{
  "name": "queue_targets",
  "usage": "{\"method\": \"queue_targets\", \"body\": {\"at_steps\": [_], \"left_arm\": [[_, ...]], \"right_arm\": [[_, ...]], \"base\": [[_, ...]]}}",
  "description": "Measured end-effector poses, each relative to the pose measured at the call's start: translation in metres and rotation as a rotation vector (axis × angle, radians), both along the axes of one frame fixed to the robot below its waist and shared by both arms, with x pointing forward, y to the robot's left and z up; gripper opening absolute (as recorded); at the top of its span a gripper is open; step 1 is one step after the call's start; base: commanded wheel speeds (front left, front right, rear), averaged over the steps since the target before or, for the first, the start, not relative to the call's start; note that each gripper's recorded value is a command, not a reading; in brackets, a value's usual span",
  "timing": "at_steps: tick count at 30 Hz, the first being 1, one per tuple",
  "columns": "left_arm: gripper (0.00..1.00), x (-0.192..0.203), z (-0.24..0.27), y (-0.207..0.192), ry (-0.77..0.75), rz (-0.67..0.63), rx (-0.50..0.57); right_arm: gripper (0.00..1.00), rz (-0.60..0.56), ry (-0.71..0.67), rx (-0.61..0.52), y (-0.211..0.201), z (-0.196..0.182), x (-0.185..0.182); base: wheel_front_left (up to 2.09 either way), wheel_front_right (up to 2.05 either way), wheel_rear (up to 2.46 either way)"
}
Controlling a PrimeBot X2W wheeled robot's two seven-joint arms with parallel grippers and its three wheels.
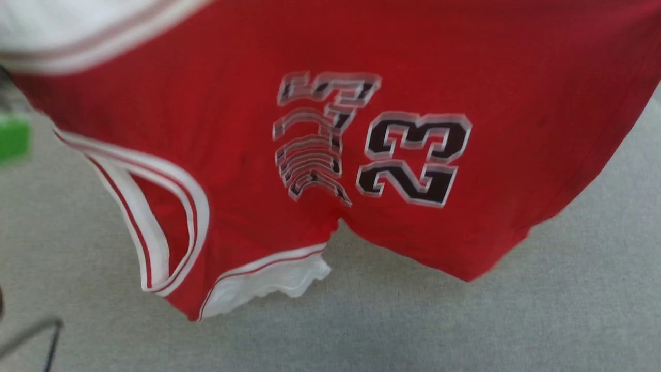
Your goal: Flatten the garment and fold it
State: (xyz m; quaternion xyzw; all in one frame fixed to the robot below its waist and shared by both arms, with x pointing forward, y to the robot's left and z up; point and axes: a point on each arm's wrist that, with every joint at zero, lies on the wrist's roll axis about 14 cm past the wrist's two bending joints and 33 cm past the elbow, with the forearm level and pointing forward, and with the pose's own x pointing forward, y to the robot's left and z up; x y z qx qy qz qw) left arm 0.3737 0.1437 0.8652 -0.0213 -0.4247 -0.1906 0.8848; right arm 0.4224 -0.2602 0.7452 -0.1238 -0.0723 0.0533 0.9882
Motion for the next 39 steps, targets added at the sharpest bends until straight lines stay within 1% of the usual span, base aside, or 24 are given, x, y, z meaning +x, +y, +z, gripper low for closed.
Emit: {"method": "queue_targets", "body": {"at_steps": [2, 5, 8, 11, 16, 20, 22, 24, 26, 28, 32, 35, 37, 39], "left_arm": [[0.00, 0.018, 0.008, -0.003, -0.004, 0.003, 0.007], [0.00, 0.060, 0.010, -0.005, 0.028, 0.035, 0.040], [0.00, 0.104, 0.006, -0.007, 0.073, 0.070, 0.074], [0.00, 0.149, 0.000, -0.012, 0.113, 0.081, 0.084], [0.00, 0.212, -0.020, -0.025, 0.141, 0.095, 0.095], [0.00, 0.248, -0.018, -0.021, 0.080, 0.134, 0.052], [0.00, 0.260, -0.019, -0.020, 0.046, 0.151, 0.053], [0.00, 0.274, -0.026, -0.021, 0.030, 0.162, 0.054], [0.00, 0.287, -0.041, -0.023, 0.036, 0.167, 0.072], [0.00, 0.301, -0.066, -0.025, 0.076, 0.166, 0.098], [0.00, 0.315, -0.110, -0.023, 0.165, 0.165, 0.117], [0.00, 0.318, -0.165, -0.019, 0.288, 0.161, 0.135], [0.00, 0.312, -0.207, -0.016, 0.389, 0.159, 0.146], [0.00, 0.300, -0.241, -0.015, 0.466, 0.147, 0.162]], "right_arm": [[0.00, -0.014, -0.027, 0.001, -0.005, 0.008, 0.014], [0.00, -0.035, -0.048, 0.005, -0.012, 0.013, 0.043], [0.00, -0.057, -0.043, -0.008, -0.018, 0.009, 0.075], [0.00, -0.084, -0.042, -0.024, -0.025, 0.002, 0.110], [0.00, -0.133, -0.060, 0.013, -0.038, -0.006, 0.163], [0.00, -0.150, -0.082, 0.004, -0.038, -0.019, 0.202], [0.00, -0.153, -0.086, -0.006, -0.037, -0.028, 0.218], [0.00, -0.148, -0.075, -0.033, -0.033, -0.043, 0.234], [0.00, -0.141, -0.063, -0.022, -0.030, -0.060, 0.246], [0.00, -0.127, -0.045, -0.014, -0.024, -0.082, 0.257], [0.00, -0.093, 0.016, 0.013, -0.008, -0.127, 0.270], [0.00, -0.052, 0.098, 0.008, 0.009, -0.174, 0.269], [0.00, -0.009, 0.176, -0.011, 0.026, -0.210, 0.259], [0.00, 0.034, 0.242, -0.019, 0.042, -0.238, 0.246]], "base": [[0.00, 0.00, 0.00], [0.00, 0.00, 0.00], [0.00, 0.00, 0.00], [0.00, 0.00, 0.00], [0.00, 0.00, 0.00], [0.00, 0.00, 0.00], [0.00, 0.00, 0.00], [0.00, 0.00, 0.00], [0.00, 0.00, 0.00], [0.00, 0.00, 0.00], [0.00, 0.00, 0.00], [0.00, 0.00, 0.00], [0.00, 0.00, 0.00], [0.00, 0.00, 0.00]]}}
